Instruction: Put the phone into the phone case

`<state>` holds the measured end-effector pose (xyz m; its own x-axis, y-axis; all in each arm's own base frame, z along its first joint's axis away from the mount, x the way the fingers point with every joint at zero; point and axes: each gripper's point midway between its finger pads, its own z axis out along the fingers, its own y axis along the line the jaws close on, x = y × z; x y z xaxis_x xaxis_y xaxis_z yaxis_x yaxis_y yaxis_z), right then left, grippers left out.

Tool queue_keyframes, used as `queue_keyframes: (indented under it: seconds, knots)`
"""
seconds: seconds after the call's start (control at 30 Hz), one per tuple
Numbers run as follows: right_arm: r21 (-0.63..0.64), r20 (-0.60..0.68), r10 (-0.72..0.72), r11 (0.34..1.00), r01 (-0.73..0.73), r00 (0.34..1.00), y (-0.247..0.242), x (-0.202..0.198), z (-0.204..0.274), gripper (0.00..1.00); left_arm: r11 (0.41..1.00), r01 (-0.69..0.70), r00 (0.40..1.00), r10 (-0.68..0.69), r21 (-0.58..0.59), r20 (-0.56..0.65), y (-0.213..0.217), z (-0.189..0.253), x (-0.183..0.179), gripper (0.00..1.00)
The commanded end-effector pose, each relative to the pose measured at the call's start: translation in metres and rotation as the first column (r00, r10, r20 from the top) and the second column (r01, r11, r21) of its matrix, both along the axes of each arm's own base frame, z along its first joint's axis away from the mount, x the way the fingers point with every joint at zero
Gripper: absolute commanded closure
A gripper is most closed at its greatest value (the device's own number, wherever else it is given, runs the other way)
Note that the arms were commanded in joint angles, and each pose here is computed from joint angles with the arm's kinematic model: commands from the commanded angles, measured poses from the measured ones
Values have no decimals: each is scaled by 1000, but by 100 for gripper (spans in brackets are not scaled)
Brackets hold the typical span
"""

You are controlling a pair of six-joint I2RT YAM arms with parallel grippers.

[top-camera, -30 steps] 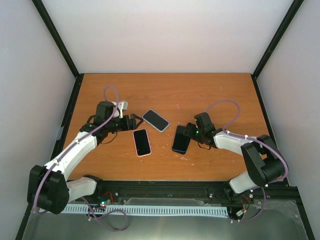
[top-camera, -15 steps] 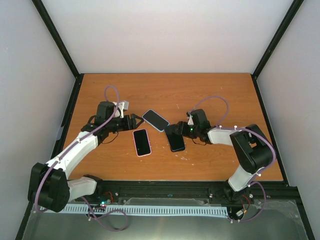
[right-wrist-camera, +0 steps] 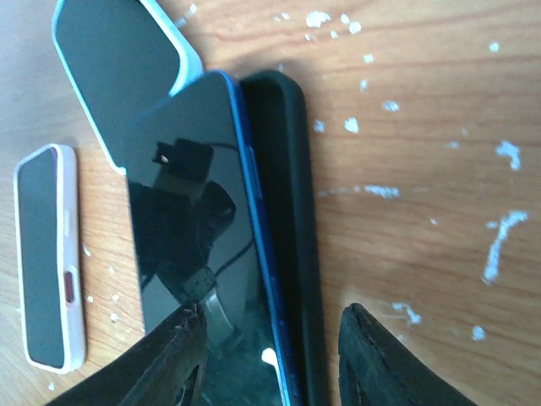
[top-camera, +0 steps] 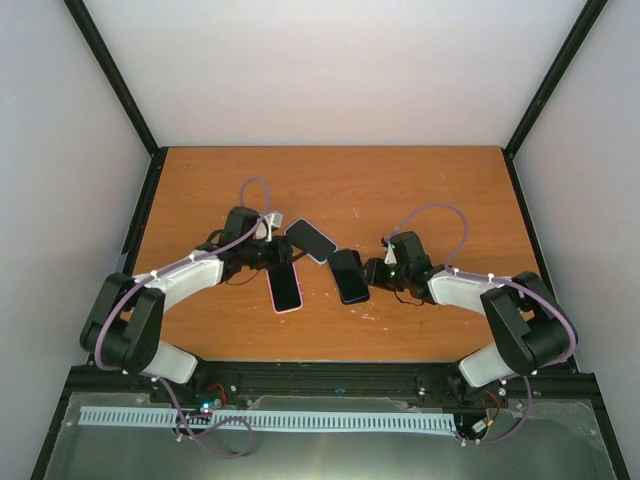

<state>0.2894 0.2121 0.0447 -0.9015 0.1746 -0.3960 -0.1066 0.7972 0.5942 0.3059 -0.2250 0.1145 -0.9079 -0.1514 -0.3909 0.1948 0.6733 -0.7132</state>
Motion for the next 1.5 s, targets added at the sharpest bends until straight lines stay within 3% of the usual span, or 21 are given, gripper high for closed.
queue_keyframes:
  seconds: [0.0, 0.2, 0.37, 0.77, 0.97, 1.27, 1.47]
  knots:
    - [-28, -5, 12, 1000, -12, 1000, -4, -6, -9, 58, 998, 20, 999, -17, -52, 47, -28, 13, 19, 44]
    - [22, 5, 43, 999, -44, 999, 10, 2, -10, 60, 998, 4, 1000, -3, -55, 12, -39, -9, 30, 49]
    - [65, -12, 45, 997, -44, 999, 16, 1, -13, 69, 999, 2, 1000, -2, -50, -10, -45, -24, 33, 51]
    - [42, -77, 8, 999, -5, 997, 9, -48, -36, 77, 996, 71, 996, -73, -48, -53, -72, -43, 21, 52]
    - [26, -72, -34, 999, 36, 997, -2, -59, -42, 83, 995, 88, 994, -91, -47, -60, -77, -48, 17, 59]
    - [44, 43, -30, 999, 28, 999, 3, -33, -6, 79, 993, 107, 993, -109, -53, -39, -81, -52, 19, 62]
    - [54, 73, -67, 997, 63, 995, 0, -14, 9, 70, 994, 101, 994, -103, -42, -41, -81, -56, 22, 60]
